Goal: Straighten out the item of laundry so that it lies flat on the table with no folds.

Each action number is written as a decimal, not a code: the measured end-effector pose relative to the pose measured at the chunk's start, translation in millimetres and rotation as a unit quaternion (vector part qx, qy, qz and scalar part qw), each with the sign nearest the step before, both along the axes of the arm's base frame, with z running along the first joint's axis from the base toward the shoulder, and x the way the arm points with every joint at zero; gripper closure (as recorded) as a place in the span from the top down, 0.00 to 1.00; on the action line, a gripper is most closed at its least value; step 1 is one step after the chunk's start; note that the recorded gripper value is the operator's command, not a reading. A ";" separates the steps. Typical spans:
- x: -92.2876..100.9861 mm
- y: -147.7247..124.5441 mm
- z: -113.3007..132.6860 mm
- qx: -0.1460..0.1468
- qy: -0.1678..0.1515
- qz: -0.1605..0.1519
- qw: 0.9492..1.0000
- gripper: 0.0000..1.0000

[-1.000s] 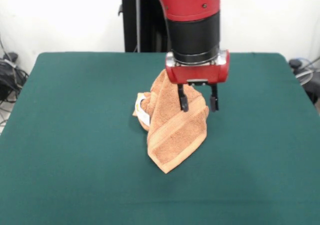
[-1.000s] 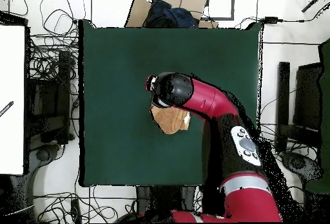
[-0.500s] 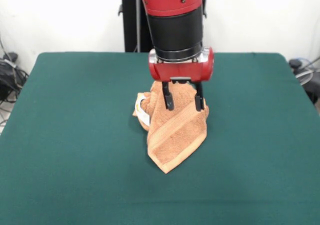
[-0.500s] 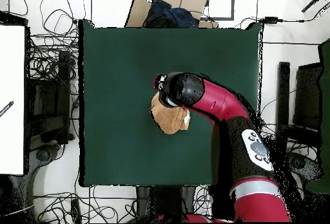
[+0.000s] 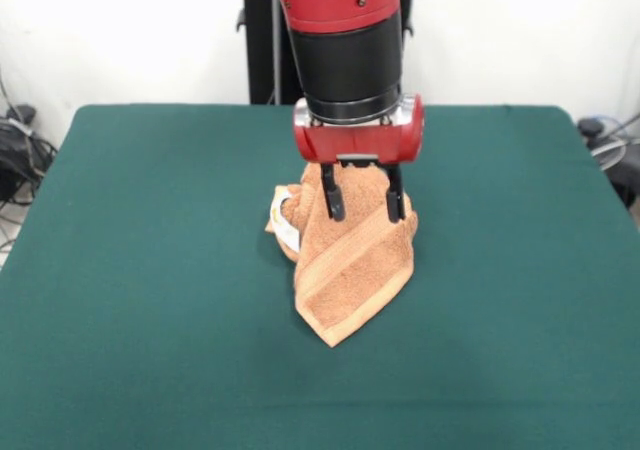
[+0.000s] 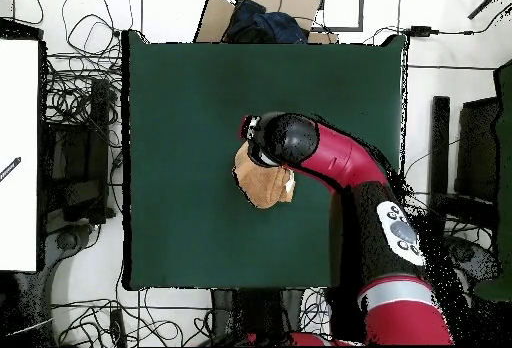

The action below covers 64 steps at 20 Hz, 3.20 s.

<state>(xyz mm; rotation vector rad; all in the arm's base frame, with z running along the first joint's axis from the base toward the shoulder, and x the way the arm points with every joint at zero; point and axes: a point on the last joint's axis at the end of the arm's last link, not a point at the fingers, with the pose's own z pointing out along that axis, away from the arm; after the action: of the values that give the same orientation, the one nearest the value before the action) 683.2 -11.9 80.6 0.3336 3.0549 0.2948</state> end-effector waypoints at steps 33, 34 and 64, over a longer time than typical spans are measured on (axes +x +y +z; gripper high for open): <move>-18.7 -7.6 -100.9 0.044 0.037 0.001 0.998 1.00; -18.4 -6.9 -100.8 0.044 0.037 0.001 0.998 1.00; -0.3 37.5 -130.5 -0.014 -0.007 0.042 0.999 1.00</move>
<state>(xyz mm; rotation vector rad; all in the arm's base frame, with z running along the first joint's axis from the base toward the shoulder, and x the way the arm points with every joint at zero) 682.9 25.6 -49.9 0.2011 3.0616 0.2561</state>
